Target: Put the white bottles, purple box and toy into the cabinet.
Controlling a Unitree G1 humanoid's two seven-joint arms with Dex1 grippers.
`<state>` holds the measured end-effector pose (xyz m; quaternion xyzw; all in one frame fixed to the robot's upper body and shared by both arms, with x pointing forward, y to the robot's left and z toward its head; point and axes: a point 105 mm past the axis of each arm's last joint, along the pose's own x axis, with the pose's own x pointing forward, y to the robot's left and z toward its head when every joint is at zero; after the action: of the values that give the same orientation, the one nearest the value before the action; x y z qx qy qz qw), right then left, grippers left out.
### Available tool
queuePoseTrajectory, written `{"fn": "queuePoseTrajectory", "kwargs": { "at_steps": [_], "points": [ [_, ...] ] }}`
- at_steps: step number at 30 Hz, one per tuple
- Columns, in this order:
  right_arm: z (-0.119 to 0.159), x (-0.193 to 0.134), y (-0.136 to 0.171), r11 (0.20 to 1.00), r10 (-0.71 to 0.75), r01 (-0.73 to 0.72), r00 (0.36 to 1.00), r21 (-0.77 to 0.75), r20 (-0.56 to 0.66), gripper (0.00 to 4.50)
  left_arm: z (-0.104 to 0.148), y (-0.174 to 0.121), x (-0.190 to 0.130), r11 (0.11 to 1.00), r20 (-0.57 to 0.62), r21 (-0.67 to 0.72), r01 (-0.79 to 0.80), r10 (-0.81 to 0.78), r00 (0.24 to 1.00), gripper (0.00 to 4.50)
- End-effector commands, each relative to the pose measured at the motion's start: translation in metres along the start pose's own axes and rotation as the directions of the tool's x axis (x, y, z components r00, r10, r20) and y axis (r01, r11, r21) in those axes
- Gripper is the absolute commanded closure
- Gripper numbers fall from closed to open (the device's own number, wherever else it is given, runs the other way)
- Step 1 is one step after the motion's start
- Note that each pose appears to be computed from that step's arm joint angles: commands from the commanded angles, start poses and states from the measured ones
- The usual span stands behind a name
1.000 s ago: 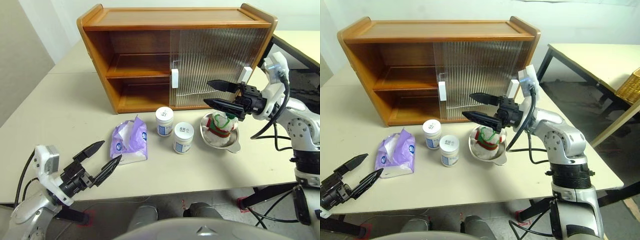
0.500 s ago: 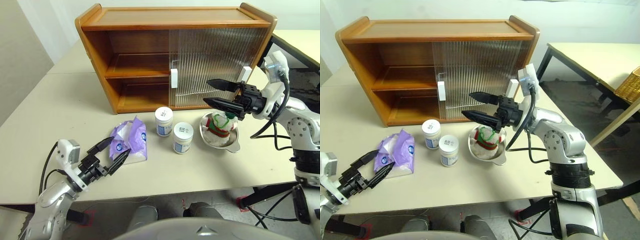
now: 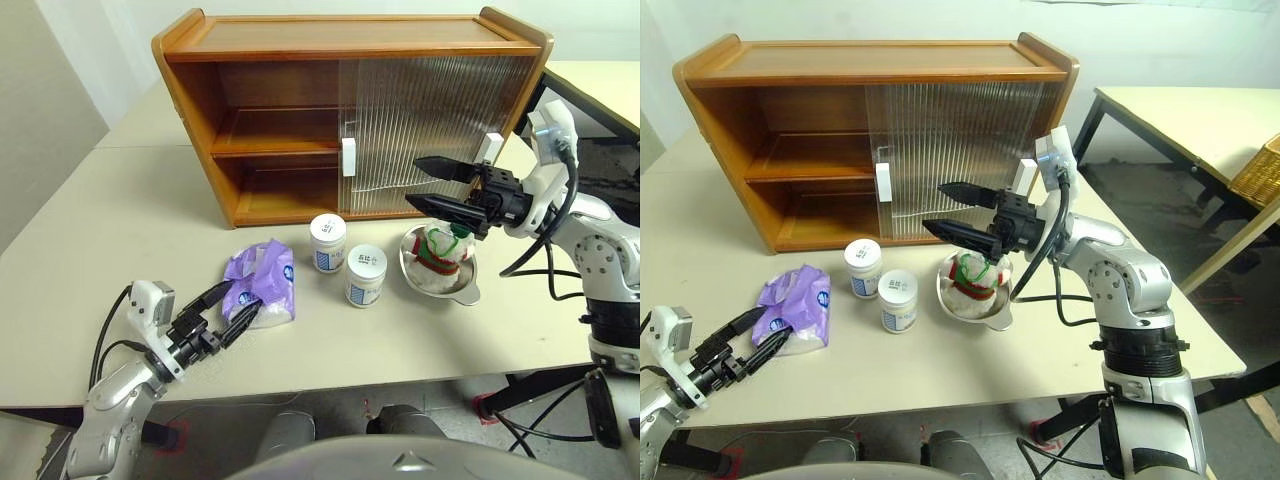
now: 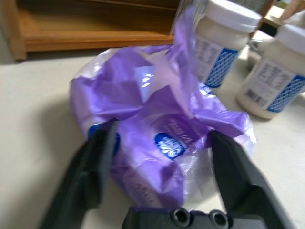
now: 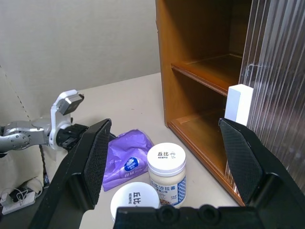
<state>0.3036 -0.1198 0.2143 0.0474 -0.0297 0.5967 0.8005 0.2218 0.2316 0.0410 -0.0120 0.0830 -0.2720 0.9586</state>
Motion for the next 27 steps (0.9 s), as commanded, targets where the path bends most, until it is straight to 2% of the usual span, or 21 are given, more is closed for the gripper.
{"fn": "queuePoseTrajectory", "kwargs": {
  "at_steps": [1,8,16,22,27],
  "points": [
    [0.006,0.003,0.002,1.0,0.008,-0.008,1.0,-0.021,0.006,0.0,-0.017,0.003,-0.004,1.0,-0.053,-0.008,-0.002,0.002,0.999,2.06],
    [0.008,0.004,0.001,1.0,0.009,-0.009,1.0,-0.029,0.015,0.0,-0.021,0.006,-0.007,1.0,-0.053,-0.006,0.004,-0.004,0.999,4.48],
    [0.007,0.006,0.0,0.999,0.009,-0.008,1.0,-0.033,0.021,0.0,-0.01,0.011,-0.004,1.0,-0.016,0.008,0.009,-0.009,1.0,4.48],
    [0.006,0.006,-0.001,0.999,0.011,-0.011,1.0,-0.035,0.02,0.0,0.027,0.018,0.005,0.998,0.09,0.054,0.012,-0.017,0.996,4.48],
    [0.005,0.007,-0.001,0.999,0.015,-0.014,1.0,-0.036,0.019,0.0,0.074,0.016,0.014,0.991,0.169,0.129,0.033,-0.055,0.984,4.48]
  ]
}}
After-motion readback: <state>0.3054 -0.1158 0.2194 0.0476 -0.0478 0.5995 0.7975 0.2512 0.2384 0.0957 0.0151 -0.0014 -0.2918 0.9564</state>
